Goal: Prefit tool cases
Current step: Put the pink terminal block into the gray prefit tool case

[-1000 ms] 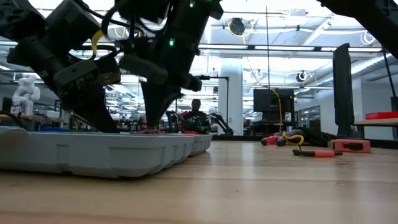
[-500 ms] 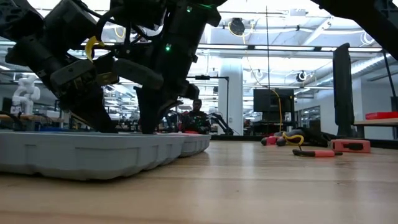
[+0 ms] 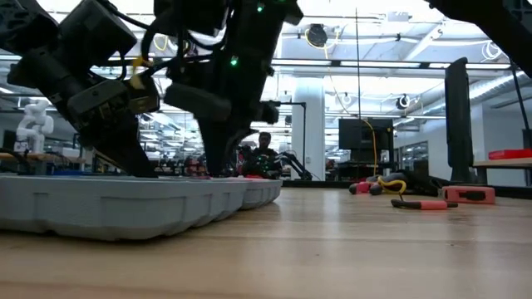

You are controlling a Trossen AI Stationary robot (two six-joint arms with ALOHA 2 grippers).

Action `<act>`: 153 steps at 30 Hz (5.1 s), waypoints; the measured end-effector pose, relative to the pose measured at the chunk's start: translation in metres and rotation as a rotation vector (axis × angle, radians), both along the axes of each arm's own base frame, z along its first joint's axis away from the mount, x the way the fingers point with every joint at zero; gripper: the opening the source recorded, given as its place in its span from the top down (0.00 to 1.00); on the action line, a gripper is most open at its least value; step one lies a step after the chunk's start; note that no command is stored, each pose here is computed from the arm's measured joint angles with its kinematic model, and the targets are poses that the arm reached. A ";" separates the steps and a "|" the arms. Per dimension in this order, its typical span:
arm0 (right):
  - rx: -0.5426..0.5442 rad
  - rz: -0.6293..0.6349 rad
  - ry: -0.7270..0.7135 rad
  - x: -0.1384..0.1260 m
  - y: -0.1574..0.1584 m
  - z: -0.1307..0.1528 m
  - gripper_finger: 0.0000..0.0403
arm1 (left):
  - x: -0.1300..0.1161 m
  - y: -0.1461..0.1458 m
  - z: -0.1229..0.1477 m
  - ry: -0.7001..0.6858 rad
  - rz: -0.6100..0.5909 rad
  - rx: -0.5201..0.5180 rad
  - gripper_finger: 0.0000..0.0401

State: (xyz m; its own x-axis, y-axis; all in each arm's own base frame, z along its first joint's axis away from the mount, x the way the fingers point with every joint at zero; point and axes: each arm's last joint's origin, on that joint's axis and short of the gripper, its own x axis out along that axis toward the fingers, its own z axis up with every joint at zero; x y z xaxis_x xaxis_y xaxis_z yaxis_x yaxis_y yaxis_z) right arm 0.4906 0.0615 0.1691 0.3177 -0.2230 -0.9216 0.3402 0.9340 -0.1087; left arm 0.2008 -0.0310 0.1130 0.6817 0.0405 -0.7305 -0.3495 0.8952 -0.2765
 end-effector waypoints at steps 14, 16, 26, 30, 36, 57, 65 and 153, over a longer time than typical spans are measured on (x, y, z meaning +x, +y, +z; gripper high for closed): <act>0.123 0.058 -0.063 0.007 0.014 -0.003 1.00 | 0.000 0.001 0.000 -0.004 0.022 0.019 0.96; 0.126 0.062 -0.080 0.009 0.015 -0.003 1.00 | 0.000 0.001 0.000 -0.004 0.027 0.023 0.96; 0.063 0.122 -0.081 0.004 0.012 0.014 1.00 | 0.002 0.002 0.020 -0.063 0.017 0.102 0.96; 0.040 0.193 -0.065 -0.001 0.011 0.027 1.00 | 0.001 -0.002 0.045 -0.062 -0.036 -0.008 0.96; 0.005 0.273 -0.030 -0.003 0.011 0.022 1.00 | -0.015 -0.017 0.038 0.126 -0.001 -0.145 0.96; -0.006 0.327 -0.047 -0.002 0.002 -0.006 1.00 | -0.013 -0.044 0.072 0.296 -0.006 -0.247 0.99; -0.035 0.350 -0.035 -0.004 0.002 -0.005 1.00 | -0.010 -0.049 0.054 0.374 0.052 -0.257 0.99; -0.015 0.359 -0.187 0.015 -0.017 -0.016 1.00 | 0.007 -0.060 0.026 0.340 0.098 -0.089 1.00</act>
State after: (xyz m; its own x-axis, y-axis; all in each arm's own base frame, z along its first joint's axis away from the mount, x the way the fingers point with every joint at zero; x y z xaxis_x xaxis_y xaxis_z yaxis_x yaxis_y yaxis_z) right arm 0.5060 0.0443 0.1535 0.5398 -0.0803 -0.8380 0.0076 0.9959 -0.0905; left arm 0.2075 -0.0912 0.1385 0.3957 0.0202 -0.9182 -0.5179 0.8306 -0.2049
